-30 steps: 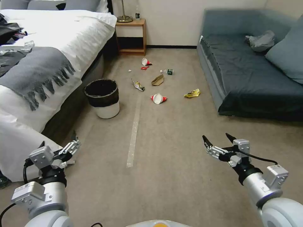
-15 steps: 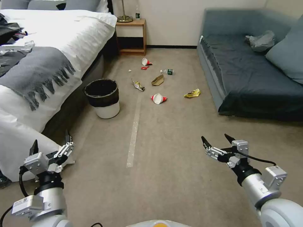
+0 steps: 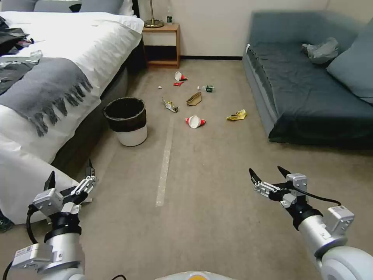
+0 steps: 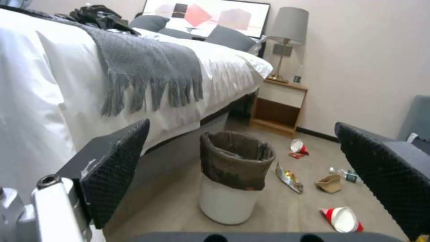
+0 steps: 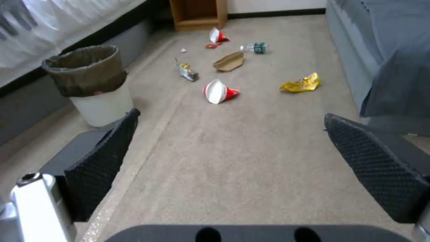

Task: Pick up the trash can from the floor.

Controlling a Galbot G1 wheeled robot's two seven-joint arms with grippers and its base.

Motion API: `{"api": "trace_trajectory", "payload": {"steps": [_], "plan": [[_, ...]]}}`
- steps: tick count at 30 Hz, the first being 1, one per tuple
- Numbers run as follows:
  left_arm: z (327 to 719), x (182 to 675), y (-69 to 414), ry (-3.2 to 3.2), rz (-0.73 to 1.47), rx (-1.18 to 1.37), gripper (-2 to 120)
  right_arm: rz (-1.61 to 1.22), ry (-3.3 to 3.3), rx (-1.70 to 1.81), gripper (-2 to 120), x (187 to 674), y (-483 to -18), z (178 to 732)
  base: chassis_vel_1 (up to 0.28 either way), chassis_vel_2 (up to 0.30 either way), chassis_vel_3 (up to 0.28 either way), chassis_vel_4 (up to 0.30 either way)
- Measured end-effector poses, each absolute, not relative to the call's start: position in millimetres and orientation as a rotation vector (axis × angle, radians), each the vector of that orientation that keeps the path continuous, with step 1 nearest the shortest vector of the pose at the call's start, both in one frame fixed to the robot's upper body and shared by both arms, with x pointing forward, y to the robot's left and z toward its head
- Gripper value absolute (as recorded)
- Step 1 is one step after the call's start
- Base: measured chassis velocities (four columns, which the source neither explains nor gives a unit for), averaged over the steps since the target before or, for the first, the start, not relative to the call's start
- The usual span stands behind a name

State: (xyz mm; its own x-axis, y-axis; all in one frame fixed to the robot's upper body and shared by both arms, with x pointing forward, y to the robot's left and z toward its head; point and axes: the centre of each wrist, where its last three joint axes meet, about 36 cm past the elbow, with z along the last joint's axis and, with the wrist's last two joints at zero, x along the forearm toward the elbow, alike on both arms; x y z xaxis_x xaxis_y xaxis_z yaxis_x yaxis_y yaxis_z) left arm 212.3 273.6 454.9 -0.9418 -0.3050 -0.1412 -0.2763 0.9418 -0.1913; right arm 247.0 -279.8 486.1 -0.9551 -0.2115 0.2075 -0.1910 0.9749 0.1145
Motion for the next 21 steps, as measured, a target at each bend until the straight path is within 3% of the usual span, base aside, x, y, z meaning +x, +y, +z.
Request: {"api": "trace_trajectory", "payload": {"steps": [21], "plan": [[458.3, 207.0, 270.6, 2.913, -0.279, -0.430, 100, -0.140, -2.907, 0.318, 100, 249.0, -279.6, 486.8, 0.003, 0.002, 0.002, 0.002]]}}
